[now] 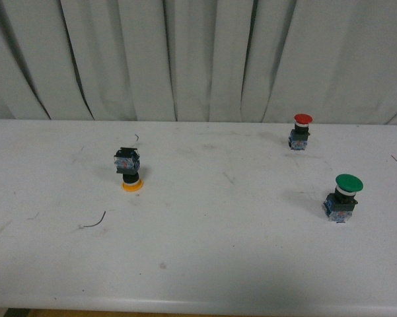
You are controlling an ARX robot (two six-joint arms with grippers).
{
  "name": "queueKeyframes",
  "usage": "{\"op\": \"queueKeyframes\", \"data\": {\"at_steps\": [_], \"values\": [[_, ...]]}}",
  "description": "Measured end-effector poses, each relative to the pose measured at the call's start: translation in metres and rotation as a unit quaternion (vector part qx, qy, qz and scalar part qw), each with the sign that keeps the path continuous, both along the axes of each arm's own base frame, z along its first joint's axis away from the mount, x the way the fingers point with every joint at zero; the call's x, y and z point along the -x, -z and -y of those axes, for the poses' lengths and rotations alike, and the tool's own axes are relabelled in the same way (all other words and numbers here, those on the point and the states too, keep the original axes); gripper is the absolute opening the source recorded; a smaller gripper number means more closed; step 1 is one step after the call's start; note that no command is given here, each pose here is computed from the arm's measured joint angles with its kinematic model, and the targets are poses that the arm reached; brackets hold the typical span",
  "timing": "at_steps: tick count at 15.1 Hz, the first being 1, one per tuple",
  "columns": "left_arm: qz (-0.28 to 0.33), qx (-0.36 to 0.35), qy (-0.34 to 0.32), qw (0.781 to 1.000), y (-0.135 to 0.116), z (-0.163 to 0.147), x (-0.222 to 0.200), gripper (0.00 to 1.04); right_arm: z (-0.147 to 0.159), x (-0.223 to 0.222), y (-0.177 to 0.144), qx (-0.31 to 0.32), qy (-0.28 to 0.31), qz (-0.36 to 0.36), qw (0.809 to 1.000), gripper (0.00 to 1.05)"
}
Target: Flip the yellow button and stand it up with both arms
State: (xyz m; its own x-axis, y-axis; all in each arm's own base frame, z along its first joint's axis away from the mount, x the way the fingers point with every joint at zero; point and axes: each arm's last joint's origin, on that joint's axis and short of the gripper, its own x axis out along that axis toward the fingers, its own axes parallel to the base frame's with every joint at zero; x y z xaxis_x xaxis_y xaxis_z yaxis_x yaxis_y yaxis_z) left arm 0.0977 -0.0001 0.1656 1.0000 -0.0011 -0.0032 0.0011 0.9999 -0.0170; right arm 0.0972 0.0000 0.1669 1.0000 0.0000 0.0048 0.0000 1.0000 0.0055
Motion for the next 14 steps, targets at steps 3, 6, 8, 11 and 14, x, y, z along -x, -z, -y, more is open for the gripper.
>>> {"op": "queueKeyframes", "data": {"at_steps": [3, 6, 8, 11, 14], "values": [[-0.112, 0.091, -0.047, 0.988, -0.002, 0.001, -0.004, 0.98, 0.000, 0.000, 0.000, 0.000, 0.000, 0.000, 1.000, 0.98], [-0.080, 0.169, -0.038, 0.982, -0.019, 0.000, -0.036, 0.98, 0.000, 0.000, 0.000, 0.000, 0.000, 0.000, 1.000, 0.98], [-0.066, 0.169, -0.009, 0.983, -0.034, 0.002, -0.083, 0.98, 0.000, 0.000, 0.000, 0.000, 0.000, 0.000, 1.000, 0.98], [-0.107, 0.154, 0.038, 0.982, -0.036, 0.022, -0.188, 0.98, 0.000, 0.000, 0.000, 0.000, 0.000, 0.000, 1.000, 0.98], [-0.208, 0.115, 0.060, 0.970, 0.001, 0.055, -0.275, 0.98, 0.000, 0.000, 0.000, 0.000, 0.000, 0.000, 1.000, 0.98]]}}
